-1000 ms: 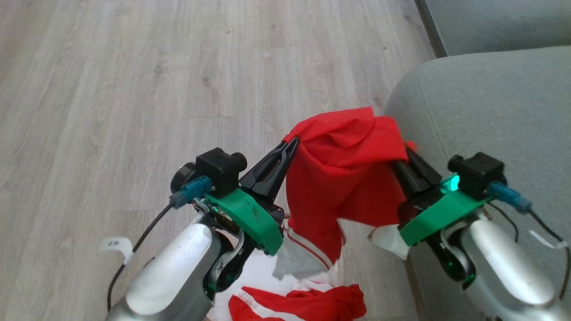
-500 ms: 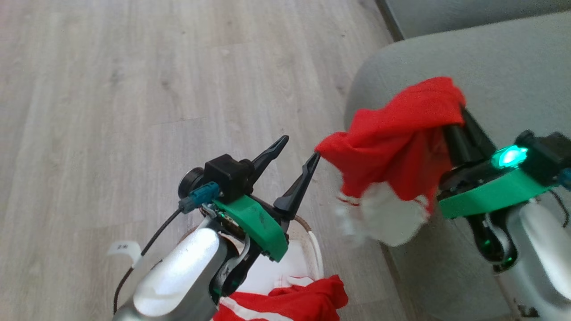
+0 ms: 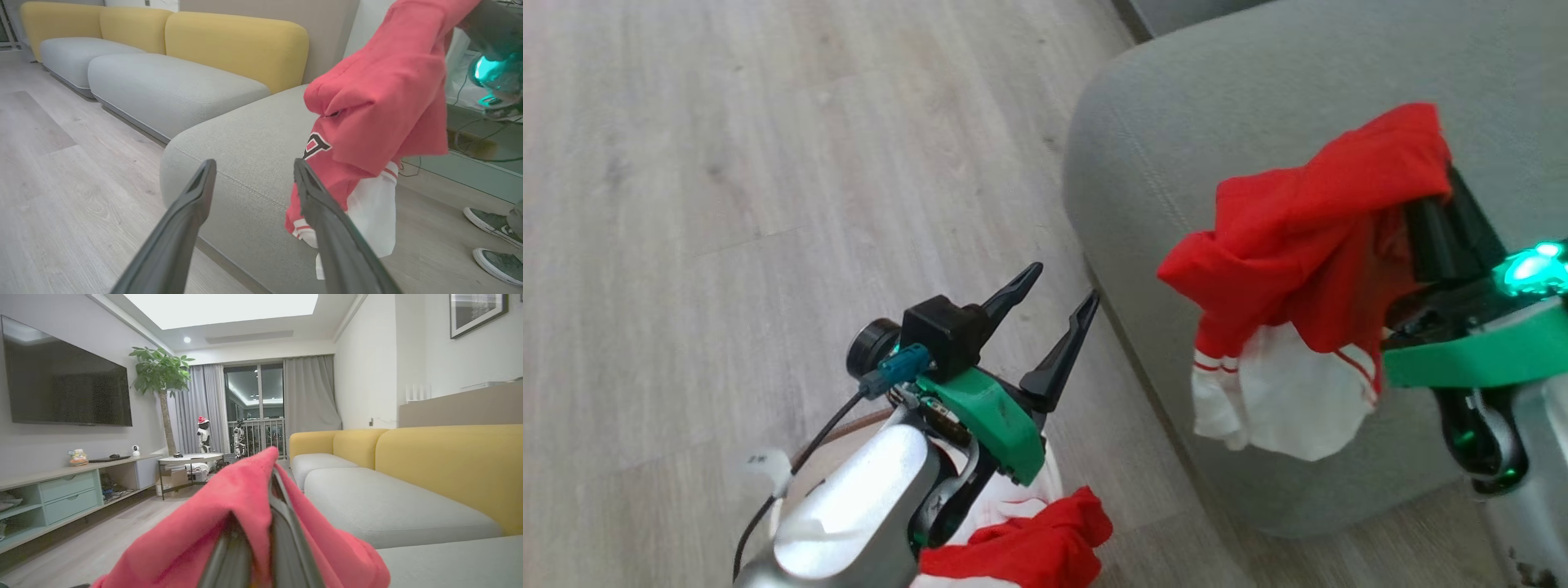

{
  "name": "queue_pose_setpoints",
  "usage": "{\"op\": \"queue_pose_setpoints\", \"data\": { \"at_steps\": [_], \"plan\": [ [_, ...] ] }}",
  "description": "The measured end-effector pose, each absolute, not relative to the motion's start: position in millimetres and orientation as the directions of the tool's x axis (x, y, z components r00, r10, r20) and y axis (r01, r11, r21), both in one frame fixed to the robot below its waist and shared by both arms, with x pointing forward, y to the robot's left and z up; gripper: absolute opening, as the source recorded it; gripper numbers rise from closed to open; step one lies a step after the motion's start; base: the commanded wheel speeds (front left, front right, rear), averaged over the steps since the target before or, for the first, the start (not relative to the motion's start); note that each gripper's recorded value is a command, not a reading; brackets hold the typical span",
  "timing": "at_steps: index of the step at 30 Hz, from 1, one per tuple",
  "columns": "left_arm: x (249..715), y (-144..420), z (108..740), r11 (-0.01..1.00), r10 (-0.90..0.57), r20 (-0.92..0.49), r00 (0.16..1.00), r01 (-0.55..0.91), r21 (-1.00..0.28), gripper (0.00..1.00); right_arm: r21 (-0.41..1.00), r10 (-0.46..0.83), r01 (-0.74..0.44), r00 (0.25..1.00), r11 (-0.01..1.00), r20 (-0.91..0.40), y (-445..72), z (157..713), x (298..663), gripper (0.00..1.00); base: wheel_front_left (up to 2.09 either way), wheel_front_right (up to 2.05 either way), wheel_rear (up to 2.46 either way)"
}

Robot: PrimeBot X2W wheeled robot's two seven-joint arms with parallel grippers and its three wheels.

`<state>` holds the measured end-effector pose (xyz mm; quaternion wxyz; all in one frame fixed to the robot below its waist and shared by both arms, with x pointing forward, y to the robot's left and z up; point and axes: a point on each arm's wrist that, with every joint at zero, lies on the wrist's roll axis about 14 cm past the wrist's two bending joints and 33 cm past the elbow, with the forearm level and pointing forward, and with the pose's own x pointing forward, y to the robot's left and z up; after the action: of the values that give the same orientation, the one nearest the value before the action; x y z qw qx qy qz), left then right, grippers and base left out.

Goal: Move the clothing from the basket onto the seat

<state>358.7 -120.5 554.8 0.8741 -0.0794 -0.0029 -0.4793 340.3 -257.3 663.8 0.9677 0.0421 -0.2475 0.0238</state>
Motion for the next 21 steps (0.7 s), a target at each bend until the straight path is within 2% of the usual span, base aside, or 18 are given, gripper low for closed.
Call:
{"op": "queue_pose_setpoints", "data": {
  "at_steps": [7, 13, 21],
  "plan": [
    [353.8, -147.2, 544.5, 0.462, -0.877, 0.072, 0.476, 0.874, -0.151, 1.0, 0.05, -0.05, 0.028, 0.851, 0.998, 0.523, -283.2, 679.8, 312.9, 0.0, 0.0, 0.0, 0.0],
    [352.0, -163.9, 544.3, 0.422, -0.896, 0.083, 0.436, 0.895, -0.146, 1.0, 0.049, -0.094, 0.08, 0.855, 0.996, 0.51, -294.8, 675.1, 298.5, 0.0, 0.0, 0.0, 0.0],
    [349.3, -172.6, 537.6, 0.401, -0.907, 0.074, 0.416, 0.903, -0.156, 1.0, 0.044, -0.126, 0.12, 0.849, 0.992, 0.513, -304.6, 676.9, 289.7, 0.0, 0.0, 0.0, 0.0]
  ]
}}
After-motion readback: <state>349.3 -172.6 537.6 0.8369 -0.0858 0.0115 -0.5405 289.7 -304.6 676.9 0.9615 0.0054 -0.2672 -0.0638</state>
